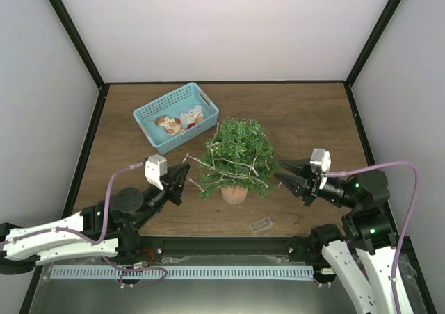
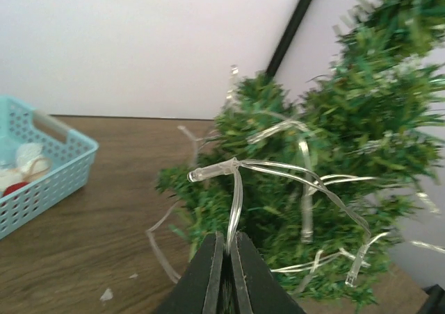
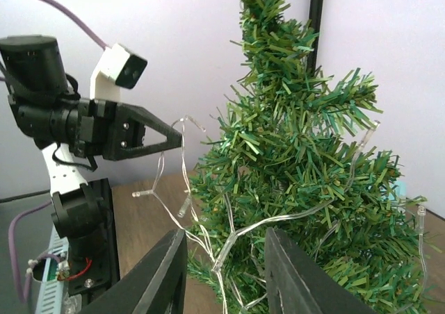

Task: Decorate the small christmas tree
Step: Wrap the decoration item around the Christmas tree.

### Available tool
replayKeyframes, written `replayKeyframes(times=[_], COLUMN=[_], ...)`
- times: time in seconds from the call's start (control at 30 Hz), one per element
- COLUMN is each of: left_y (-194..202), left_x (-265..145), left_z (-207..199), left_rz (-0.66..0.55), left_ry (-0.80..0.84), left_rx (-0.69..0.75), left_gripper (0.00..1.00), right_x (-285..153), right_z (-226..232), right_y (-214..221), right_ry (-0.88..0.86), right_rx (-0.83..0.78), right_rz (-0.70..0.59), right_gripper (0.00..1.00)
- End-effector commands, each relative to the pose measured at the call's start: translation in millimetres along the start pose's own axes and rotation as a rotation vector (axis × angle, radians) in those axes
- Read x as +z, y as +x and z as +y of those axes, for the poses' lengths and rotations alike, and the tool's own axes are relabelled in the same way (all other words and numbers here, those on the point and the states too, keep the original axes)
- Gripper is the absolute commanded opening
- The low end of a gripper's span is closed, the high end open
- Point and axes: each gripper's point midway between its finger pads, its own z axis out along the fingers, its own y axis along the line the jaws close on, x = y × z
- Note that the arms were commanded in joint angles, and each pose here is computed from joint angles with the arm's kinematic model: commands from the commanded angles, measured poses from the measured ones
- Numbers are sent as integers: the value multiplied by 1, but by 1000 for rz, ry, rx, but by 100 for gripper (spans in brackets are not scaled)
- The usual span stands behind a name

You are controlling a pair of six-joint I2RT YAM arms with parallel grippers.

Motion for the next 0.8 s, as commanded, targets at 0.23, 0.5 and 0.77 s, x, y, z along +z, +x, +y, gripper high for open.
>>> replayKeyframes(times=[0.23,0.5,0.77], left_y=[22,7,12], left_x=[25,35,47], left_z=[47,59,58], left_rz=[59,39,61], left_ry=[-196,-188,-159], left_rx=[-89,-161,-177], left_gripper=[4,4,4], right_x=[-6,-24,-38], right_z=[-63,-100,-108], right_y=[-15,97,153], right_ry=[335,636,825], right_rx=[265,798,1101], right_rz=[-67,52,146], right_gripper=[28,29,39])
